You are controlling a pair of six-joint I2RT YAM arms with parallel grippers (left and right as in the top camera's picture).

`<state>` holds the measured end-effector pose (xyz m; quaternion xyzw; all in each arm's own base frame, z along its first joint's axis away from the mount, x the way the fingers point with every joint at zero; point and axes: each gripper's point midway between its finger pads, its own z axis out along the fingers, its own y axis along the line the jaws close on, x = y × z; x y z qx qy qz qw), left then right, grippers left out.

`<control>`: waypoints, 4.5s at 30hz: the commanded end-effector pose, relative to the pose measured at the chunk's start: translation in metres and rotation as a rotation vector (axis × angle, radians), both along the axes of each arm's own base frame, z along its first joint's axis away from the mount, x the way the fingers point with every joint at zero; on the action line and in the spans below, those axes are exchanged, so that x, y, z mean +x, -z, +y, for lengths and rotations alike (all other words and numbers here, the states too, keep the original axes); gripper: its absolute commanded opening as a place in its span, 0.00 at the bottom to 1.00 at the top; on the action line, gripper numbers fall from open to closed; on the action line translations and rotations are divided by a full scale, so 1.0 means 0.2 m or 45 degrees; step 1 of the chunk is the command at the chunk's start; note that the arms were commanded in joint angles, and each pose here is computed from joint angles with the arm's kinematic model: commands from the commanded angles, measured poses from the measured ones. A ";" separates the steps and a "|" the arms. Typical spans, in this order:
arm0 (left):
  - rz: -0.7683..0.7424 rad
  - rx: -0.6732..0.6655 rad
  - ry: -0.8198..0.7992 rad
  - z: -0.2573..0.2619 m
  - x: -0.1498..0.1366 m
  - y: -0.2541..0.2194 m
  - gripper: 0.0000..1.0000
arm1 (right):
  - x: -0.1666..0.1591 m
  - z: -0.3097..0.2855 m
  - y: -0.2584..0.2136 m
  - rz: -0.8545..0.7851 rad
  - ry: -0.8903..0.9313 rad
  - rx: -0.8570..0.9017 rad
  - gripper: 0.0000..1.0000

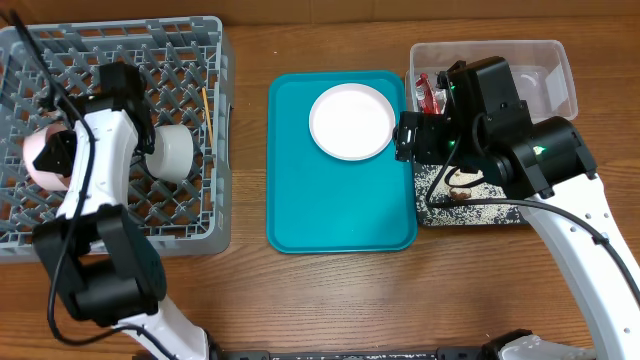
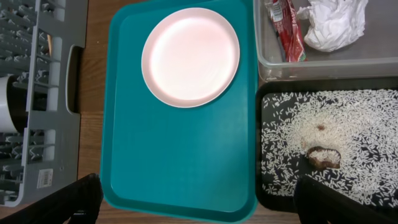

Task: Sort waste into correct bins and load items into the dishwasher
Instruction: 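Place the pink bowl tilted into the left side of the rack, then grasp the white plate on the tray with the left gripper and lift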

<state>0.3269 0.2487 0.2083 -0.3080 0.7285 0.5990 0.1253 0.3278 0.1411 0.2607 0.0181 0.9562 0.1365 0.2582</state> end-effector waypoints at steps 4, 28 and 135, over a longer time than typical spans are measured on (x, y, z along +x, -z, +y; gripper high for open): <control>0.044 0.027 0.039 0.03 0.11 0.06 0.04 | 0.02 0.00 -0.03 -0.027 0.005 0.014 1.00; 0.081 -0.102 0.193 -0.02 0.27 0.16 0.04 | 0.03 0.01 -0.04 -0.044 0.005 0.021 1.00; -0.392 -0.760 1.100 -1.41 0.51 -0.48 0.04 | 0.00 0.00 -0.02 -0.011 0.005 0.008 1.00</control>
